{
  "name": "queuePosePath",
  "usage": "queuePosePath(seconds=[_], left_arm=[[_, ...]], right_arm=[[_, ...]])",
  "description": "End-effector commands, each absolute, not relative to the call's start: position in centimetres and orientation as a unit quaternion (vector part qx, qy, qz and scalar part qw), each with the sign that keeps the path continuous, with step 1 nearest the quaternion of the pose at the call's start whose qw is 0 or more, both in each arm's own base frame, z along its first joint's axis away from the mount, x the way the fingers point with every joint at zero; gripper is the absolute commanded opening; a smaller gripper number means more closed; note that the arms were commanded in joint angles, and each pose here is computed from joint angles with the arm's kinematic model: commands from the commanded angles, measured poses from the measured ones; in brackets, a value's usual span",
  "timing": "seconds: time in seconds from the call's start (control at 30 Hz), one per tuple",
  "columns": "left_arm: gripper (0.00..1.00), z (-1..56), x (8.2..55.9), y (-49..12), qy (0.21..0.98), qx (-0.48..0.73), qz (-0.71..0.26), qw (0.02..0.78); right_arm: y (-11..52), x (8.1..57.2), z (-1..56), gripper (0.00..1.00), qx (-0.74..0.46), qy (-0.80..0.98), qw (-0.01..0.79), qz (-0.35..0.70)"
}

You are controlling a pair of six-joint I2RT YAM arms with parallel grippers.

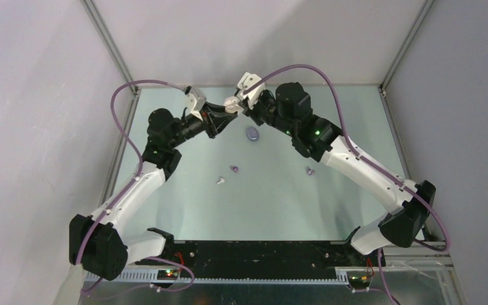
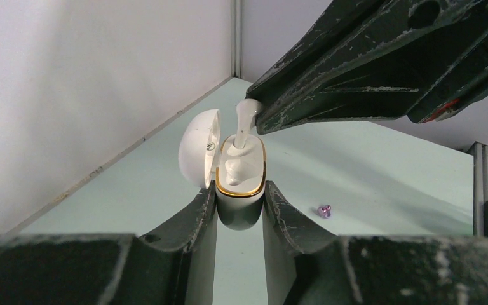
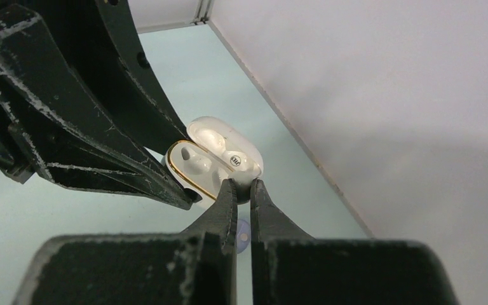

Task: Insert the wireless bluetooth earbuds into the charging case
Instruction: Insert the right earbud into the right side groove of the charging case.

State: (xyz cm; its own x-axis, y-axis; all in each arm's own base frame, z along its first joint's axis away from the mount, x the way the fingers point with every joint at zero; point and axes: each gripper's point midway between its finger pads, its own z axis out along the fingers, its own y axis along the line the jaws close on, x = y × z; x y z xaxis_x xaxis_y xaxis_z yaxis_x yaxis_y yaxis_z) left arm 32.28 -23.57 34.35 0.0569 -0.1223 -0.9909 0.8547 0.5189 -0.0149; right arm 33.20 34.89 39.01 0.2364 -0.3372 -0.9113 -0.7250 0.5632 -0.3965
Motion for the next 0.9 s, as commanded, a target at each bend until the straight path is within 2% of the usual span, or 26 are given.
queuePosePath(seconds=[0.0, 0.33, 0.87], left_arm=[[0.0, 38.2, 32.0, -23.3, 0.523, 0.314, -0.354, 0.708], [0.0, 39.2, 32.5, -22.6, 0.53, 0.268, -0.361, 0.719], [0.0, 39.5, 32.8, -22.5, 0.527, 0.257, -0.36, 0.726]], right_arm=[[35.2, 33.2, 38.0, 0.03, -0.424, 0.634, 0.629, 0.15], [34.0, 34.4, 39.1, 0.04, -0.323, 0.672, 0.644, 0.174], [35.2, 33.9, 38.3, 0.09, -0.335, 0.684, 0.615, 0.204]])
